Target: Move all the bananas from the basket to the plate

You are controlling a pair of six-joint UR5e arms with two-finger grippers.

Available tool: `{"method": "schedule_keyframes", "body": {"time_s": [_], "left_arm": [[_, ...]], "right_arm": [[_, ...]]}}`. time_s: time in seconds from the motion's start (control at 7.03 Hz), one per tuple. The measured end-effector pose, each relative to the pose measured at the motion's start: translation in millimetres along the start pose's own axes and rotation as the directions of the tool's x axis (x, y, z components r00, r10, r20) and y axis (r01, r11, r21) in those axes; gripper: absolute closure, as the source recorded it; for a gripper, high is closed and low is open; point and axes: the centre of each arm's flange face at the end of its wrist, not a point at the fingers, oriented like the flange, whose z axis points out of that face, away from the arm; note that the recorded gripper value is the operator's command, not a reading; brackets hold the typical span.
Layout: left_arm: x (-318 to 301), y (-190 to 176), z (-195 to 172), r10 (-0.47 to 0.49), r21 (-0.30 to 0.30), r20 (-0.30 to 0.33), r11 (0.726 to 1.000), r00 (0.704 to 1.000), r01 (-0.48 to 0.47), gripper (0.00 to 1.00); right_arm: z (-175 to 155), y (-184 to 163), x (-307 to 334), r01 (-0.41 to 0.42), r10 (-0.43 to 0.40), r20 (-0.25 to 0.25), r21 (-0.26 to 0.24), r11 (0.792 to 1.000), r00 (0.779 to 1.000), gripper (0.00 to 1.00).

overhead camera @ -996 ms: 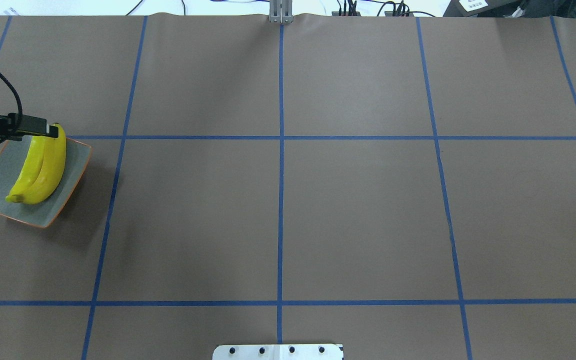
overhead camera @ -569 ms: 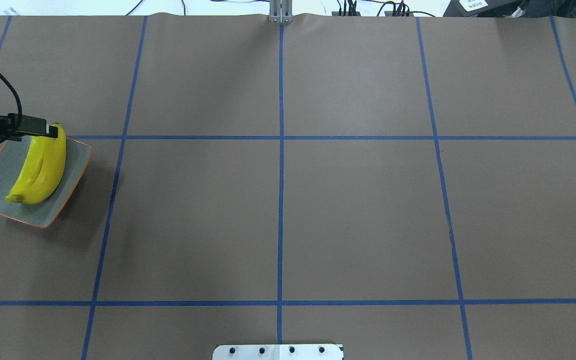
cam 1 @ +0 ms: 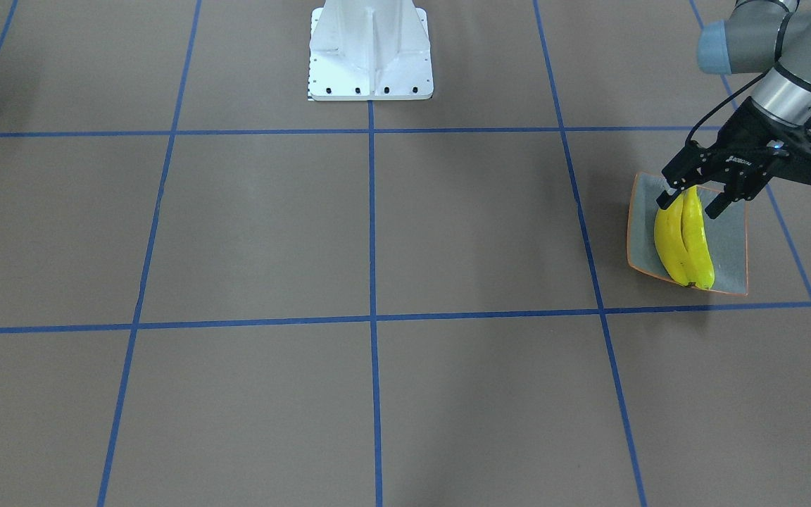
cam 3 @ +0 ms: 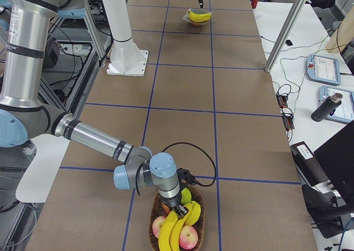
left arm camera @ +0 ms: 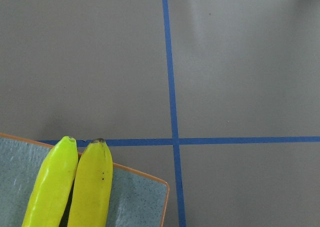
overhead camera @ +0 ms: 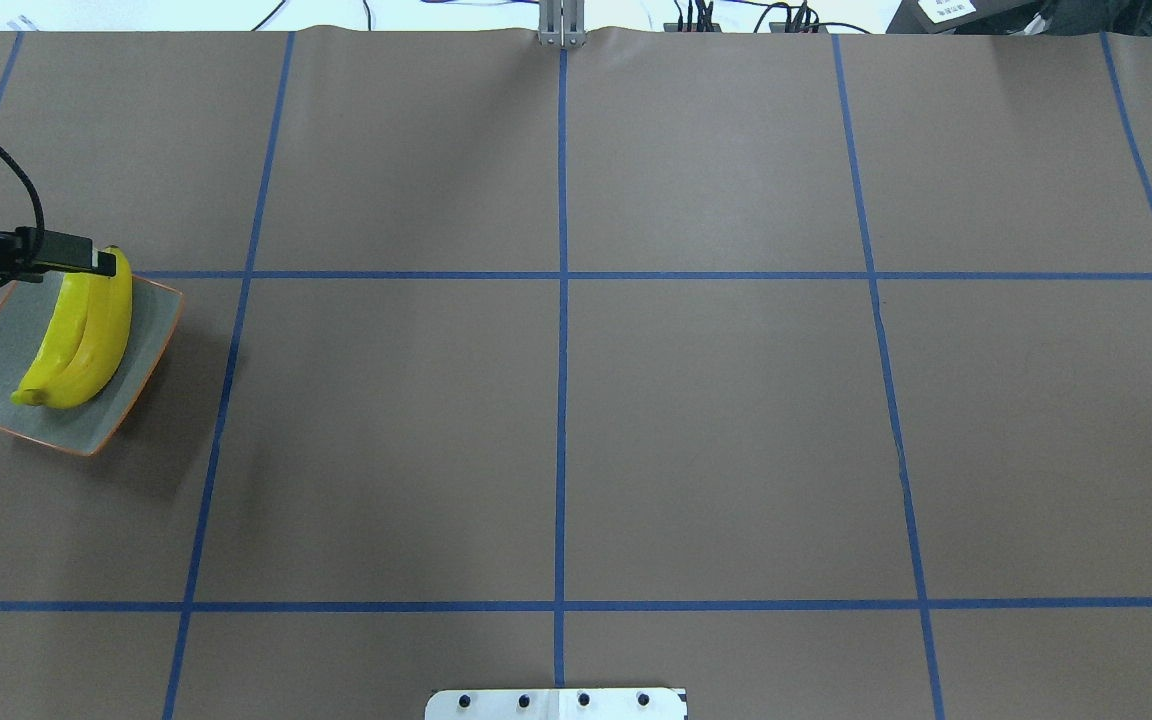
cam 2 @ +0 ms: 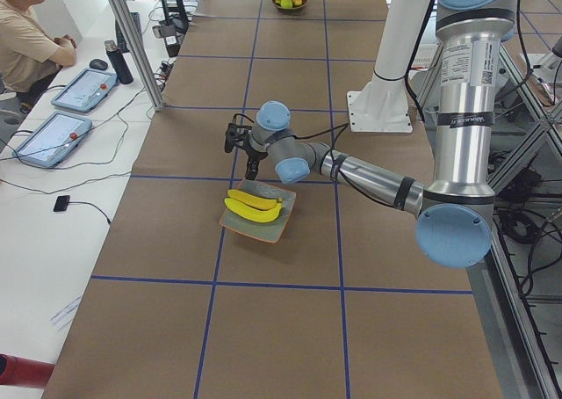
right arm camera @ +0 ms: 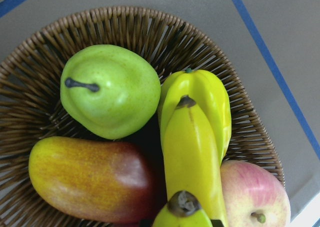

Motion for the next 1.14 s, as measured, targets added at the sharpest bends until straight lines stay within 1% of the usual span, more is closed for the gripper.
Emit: {"method": "schedule_keyframes", "body": {"time_s": [0.43, 0.57, 0.85, 1.0, 1.14], "left_arm": [[0, -1, 1, 0.000, 0.000, 0.000, 1.000, 1.000, 0.000, 0.01], [1, -1, 1, 0.001, 0.000, -0.001, 1.000, 1.000, -0.001, 0.01], [2, -1, 1, 0.002, 0.000, -0.003, 1.000, 1.000, -0.002, 0.01], [2, -1, 0, 0.002, 0.000, -0.003, 1.000, 1.000, -0.002, 0.01], [2, -1, 0, 0.002, 0.001, -0.004, 1.000, 1.000, -0.002, 0.01]], "right_arm": [[-9, -7, 5, 0.039, -0.038, -0.025, 0.007, 0.999, 0.999, 1.00], [-11, -4, 7, 0.059, -0.059, -0.039, -0.001, 0.998, 0.997, 1.00], [-24, 3, 17, 0.068, -0.067, -0.065, 0.001, 0.998, 0.996, 1.00], [-38, -7, 24, 0.066, -0.065, -0.069, 0.006, 0.998, 0.995, 1.00], [-58, -27, 34, 0.058, -0.058, -0.067, 0.006, 0.998, 0.996, 1.00]]}}
